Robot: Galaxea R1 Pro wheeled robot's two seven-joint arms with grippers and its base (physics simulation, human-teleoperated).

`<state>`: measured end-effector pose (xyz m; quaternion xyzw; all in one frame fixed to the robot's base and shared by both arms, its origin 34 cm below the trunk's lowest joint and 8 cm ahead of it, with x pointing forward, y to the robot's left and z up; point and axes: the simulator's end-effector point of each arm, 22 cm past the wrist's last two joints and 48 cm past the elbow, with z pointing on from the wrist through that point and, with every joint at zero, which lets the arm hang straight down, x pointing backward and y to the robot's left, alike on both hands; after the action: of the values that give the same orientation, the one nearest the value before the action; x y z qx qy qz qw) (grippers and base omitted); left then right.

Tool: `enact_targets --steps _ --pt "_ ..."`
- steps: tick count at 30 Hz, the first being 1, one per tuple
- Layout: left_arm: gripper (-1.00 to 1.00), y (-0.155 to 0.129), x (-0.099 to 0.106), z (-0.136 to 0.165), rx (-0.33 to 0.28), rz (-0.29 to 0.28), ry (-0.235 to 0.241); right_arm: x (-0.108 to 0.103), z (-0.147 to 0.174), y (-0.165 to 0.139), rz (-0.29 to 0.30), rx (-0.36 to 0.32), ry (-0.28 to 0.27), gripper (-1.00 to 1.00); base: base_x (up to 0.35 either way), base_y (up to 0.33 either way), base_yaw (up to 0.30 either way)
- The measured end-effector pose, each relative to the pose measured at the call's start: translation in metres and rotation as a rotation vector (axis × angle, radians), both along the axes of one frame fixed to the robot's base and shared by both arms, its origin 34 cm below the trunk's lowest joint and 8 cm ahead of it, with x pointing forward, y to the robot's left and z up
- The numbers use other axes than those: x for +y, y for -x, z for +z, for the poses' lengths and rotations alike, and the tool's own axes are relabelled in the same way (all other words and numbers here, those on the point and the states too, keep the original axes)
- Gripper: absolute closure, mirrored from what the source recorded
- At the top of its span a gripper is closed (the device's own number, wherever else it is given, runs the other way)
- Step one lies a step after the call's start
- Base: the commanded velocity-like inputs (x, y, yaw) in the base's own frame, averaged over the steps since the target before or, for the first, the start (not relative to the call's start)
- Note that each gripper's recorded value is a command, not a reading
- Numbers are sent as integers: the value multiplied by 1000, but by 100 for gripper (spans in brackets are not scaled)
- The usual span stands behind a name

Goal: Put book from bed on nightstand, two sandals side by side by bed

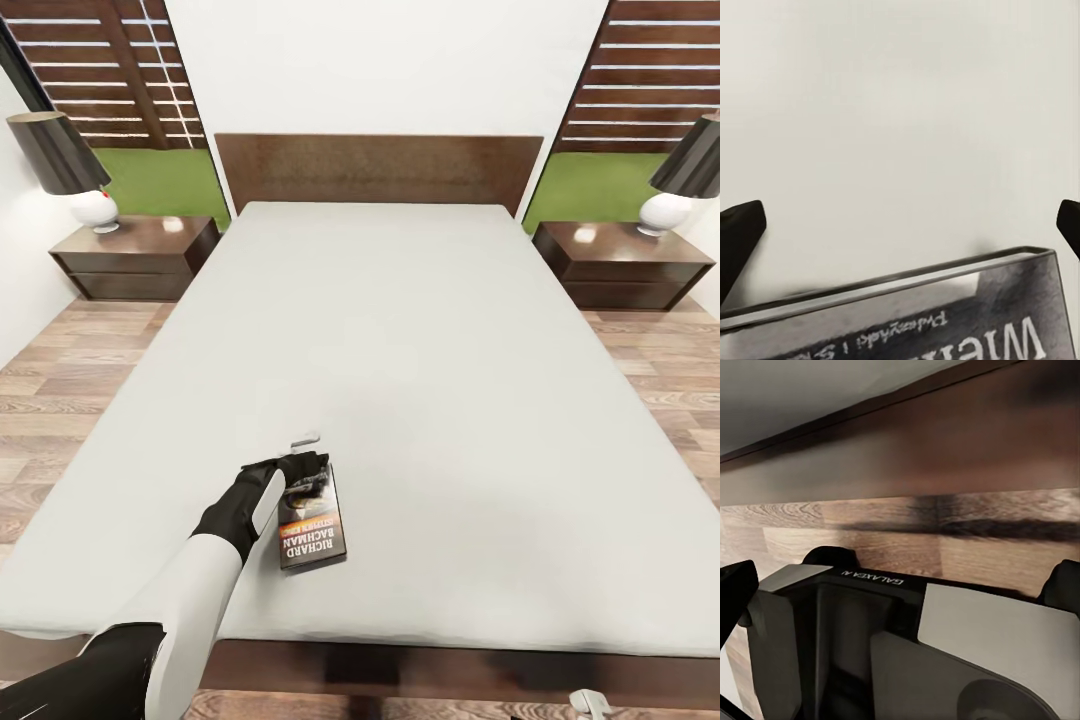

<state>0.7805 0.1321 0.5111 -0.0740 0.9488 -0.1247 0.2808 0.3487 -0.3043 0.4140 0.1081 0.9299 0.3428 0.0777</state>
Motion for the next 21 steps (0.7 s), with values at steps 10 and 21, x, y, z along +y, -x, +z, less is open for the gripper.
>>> enact_targets --steps 10,21 --pt "-100 0 0 0 -1 0 1 0 0 0 0 0 0 -100 0 0 0" --pt "-100 0 0 0 -1 0 1 0 0 0 0 0 0 -100 0 0 0"
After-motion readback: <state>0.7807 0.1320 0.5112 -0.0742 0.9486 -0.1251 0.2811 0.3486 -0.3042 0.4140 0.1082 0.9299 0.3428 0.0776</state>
